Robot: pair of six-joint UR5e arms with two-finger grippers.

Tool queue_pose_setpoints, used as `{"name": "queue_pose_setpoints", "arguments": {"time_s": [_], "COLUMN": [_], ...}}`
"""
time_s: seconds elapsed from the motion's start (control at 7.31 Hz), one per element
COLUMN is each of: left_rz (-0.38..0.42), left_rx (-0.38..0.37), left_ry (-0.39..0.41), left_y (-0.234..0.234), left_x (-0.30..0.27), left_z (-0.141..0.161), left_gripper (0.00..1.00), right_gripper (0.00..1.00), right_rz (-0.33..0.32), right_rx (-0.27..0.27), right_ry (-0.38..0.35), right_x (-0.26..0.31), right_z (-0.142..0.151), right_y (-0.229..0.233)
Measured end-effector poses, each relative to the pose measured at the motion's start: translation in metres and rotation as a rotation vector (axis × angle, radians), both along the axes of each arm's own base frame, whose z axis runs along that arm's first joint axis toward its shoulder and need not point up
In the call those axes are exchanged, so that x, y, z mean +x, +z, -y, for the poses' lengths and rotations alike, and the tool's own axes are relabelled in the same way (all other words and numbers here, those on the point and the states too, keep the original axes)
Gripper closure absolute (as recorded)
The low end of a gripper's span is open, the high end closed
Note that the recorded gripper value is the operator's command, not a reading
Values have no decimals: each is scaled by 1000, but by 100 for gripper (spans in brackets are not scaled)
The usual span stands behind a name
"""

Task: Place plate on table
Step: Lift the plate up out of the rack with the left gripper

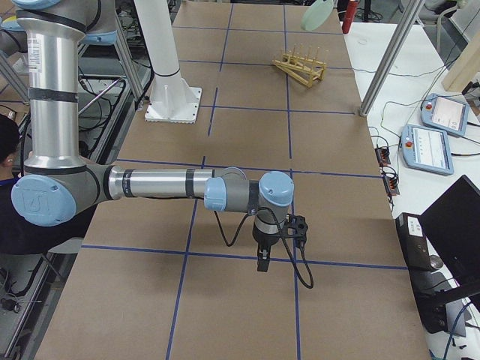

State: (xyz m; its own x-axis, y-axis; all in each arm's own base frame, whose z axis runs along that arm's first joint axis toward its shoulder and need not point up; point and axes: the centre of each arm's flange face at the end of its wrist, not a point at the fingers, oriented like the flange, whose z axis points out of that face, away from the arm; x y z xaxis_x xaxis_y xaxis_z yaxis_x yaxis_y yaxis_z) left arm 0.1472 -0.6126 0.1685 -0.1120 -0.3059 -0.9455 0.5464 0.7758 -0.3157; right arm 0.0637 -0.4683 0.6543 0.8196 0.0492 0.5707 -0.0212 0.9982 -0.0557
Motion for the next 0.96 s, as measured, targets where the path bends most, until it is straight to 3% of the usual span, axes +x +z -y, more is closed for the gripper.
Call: {"name": "queue_pose_setpoints", "arguments": {"time_s": [0.27, 0.55, 0.96], "left_rz": [104, 205, 510], "left_rx": [-3, -39, -45], "left_ry": [91, 180, 302], "left_y": [-31, -44, -50], "left_x": [39, 115, 242], "left_z": [-42, -87, -168], "left_gripper": [100, 100, 100], "right_gripper": [0, 0, 0], "right_rz": [0, 0, 0], "right_rx": [-1, -1, 0], "right_ry": [0, 0, -1], "right_x": [0, 0, 0], "right_z": [0, 0, 0], "right_y": [0, 0, 0]}}
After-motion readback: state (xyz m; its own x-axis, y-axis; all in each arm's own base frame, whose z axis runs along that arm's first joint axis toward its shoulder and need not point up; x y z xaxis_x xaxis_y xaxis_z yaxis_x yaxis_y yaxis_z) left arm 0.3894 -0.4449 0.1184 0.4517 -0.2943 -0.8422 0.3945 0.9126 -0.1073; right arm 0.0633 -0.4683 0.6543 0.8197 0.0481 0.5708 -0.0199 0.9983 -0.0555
